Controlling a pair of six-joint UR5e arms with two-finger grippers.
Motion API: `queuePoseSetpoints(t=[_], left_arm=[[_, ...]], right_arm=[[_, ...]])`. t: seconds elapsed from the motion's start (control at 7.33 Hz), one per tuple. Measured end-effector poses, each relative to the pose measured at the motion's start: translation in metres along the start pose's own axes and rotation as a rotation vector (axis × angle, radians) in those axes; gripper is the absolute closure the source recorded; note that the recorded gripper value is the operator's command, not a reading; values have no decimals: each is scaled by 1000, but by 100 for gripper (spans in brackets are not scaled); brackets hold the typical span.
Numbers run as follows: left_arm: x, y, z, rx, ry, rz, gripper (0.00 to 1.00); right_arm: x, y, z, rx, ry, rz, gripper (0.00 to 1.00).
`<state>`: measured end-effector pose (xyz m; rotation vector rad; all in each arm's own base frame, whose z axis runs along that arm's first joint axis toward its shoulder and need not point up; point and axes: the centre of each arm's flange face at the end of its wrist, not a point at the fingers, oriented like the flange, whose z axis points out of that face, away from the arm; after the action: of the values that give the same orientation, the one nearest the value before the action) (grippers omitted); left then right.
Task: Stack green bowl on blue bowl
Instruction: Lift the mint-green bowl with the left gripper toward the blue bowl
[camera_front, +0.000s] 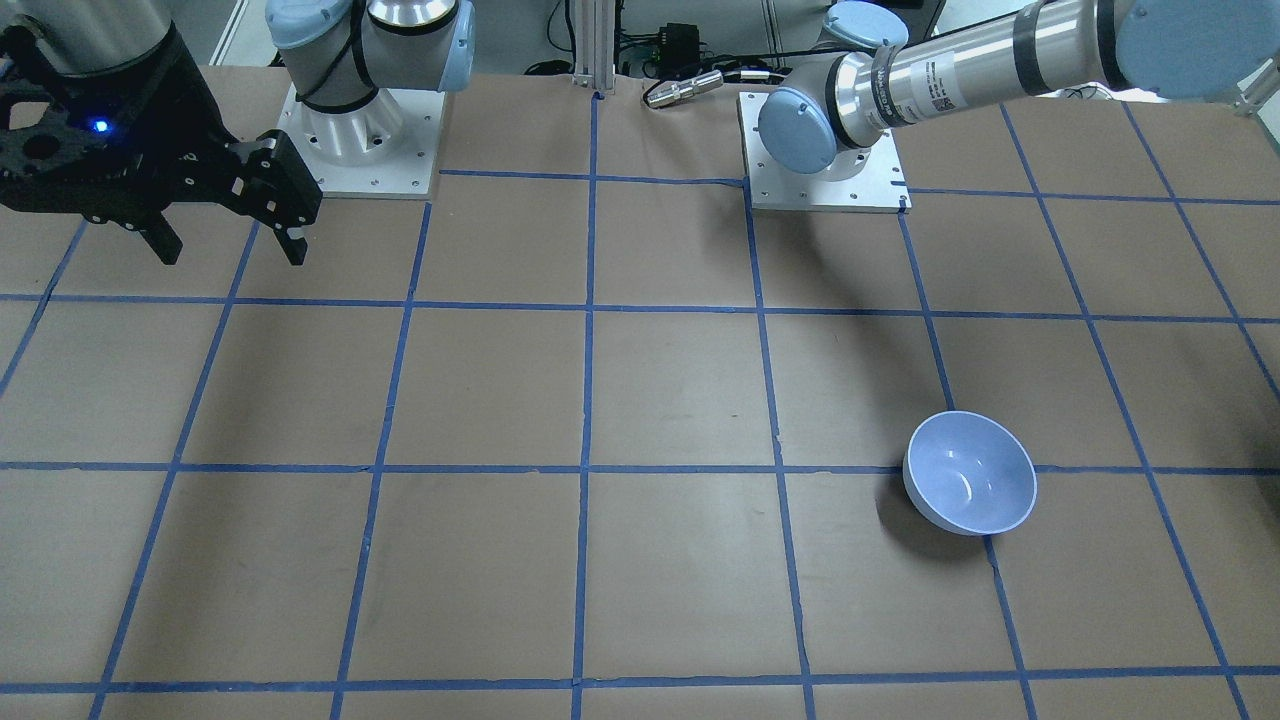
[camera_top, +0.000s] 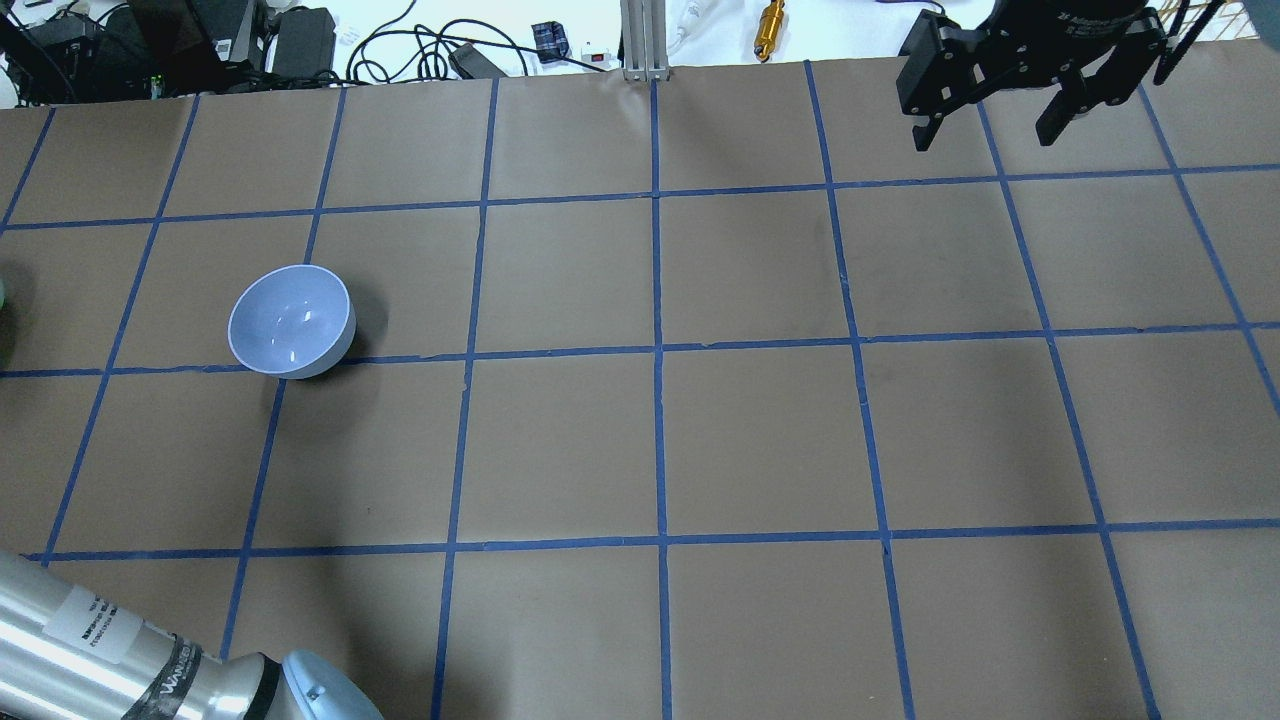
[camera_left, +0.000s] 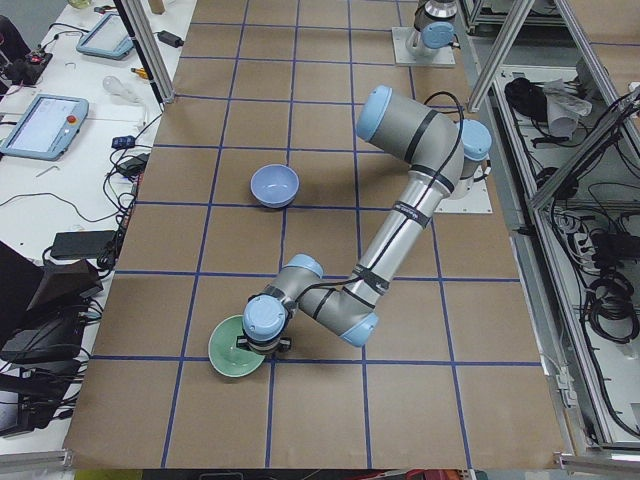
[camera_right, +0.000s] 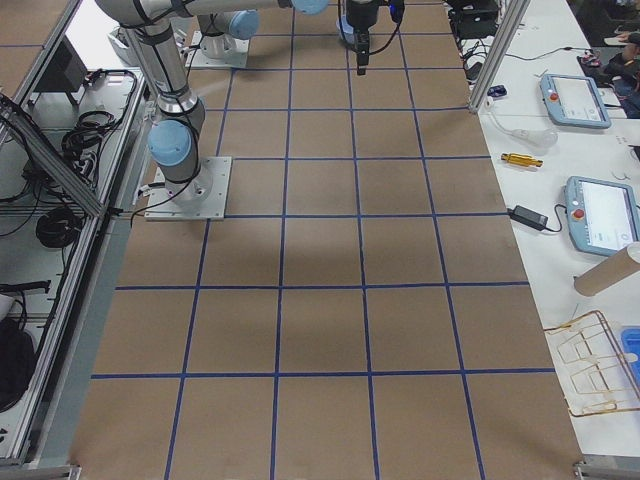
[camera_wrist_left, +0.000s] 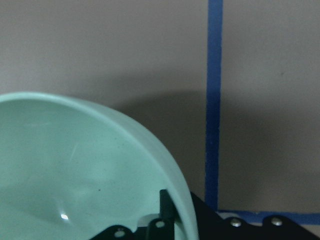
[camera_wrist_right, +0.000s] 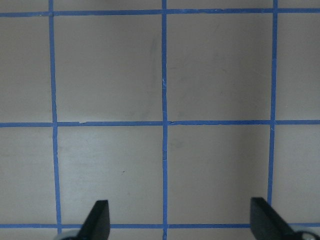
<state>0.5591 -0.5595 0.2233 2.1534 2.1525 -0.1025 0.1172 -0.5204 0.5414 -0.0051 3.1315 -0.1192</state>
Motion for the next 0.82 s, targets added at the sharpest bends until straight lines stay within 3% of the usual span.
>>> queuePoseSetpoints(t=[0.41, 0.82], left_arm=[[2, -47, -66, -7, 0, -18, 100], [9, -158, -116, 17, -7, -121, 100]], right_arm=[[0, 0, 0, 0, 0, 1, 0], [0, 0, 0, 1, 0, 2, 0]])
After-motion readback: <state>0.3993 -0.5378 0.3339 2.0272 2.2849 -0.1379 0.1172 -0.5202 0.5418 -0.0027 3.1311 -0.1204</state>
